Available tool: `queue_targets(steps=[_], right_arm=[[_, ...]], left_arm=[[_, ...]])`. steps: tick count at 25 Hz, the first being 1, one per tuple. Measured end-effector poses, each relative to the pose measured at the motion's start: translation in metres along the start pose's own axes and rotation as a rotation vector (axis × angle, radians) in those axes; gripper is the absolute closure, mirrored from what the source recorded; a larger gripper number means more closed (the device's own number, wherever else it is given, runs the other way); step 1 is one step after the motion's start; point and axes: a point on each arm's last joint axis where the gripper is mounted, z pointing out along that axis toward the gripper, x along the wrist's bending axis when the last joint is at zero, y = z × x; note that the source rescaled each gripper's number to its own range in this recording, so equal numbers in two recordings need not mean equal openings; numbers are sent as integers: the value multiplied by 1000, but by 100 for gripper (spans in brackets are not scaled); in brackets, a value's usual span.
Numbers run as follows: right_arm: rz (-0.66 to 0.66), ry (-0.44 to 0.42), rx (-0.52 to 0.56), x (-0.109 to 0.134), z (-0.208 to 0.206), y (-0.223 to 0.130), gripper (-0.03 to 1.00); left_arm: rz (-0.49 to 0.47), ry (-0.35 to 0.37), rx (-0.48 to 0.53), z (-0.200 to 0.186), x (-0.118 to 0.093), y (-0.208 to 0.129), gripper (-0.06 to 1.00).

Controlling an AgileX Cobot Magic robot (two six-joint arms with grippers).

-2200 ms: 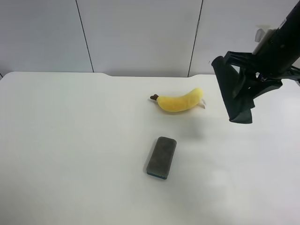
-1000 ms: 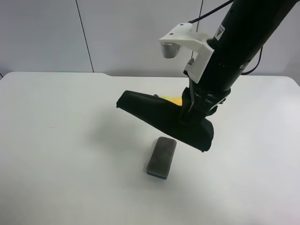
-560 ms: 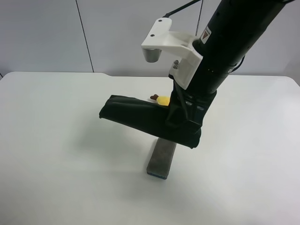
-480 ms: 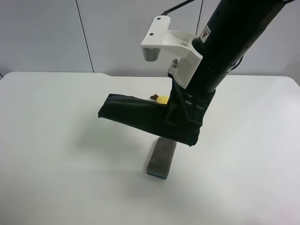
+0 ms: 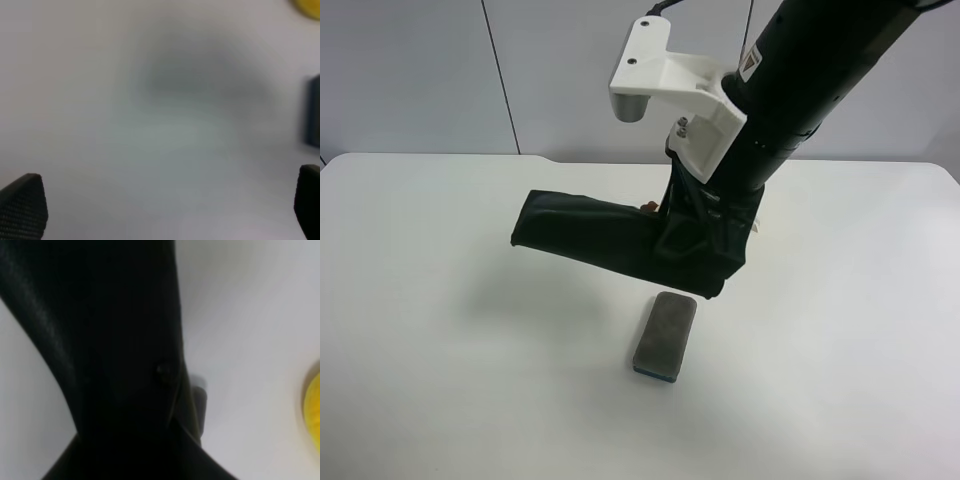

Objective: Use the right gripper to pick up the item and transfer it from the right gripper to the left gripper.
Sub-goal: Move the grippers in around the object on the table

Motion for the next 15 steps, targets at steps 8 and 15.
queue_targets(steps=[8, 15], right_arm=[[-4, -8, -7, -1, 0, 1, 96], [2, -11, -21, -1, 0, 2, 96]], left_arm=[[-237, -247, 198, 43, -14, 52, -6], [-364, -443, 337, 86, -20, 68, -6]])
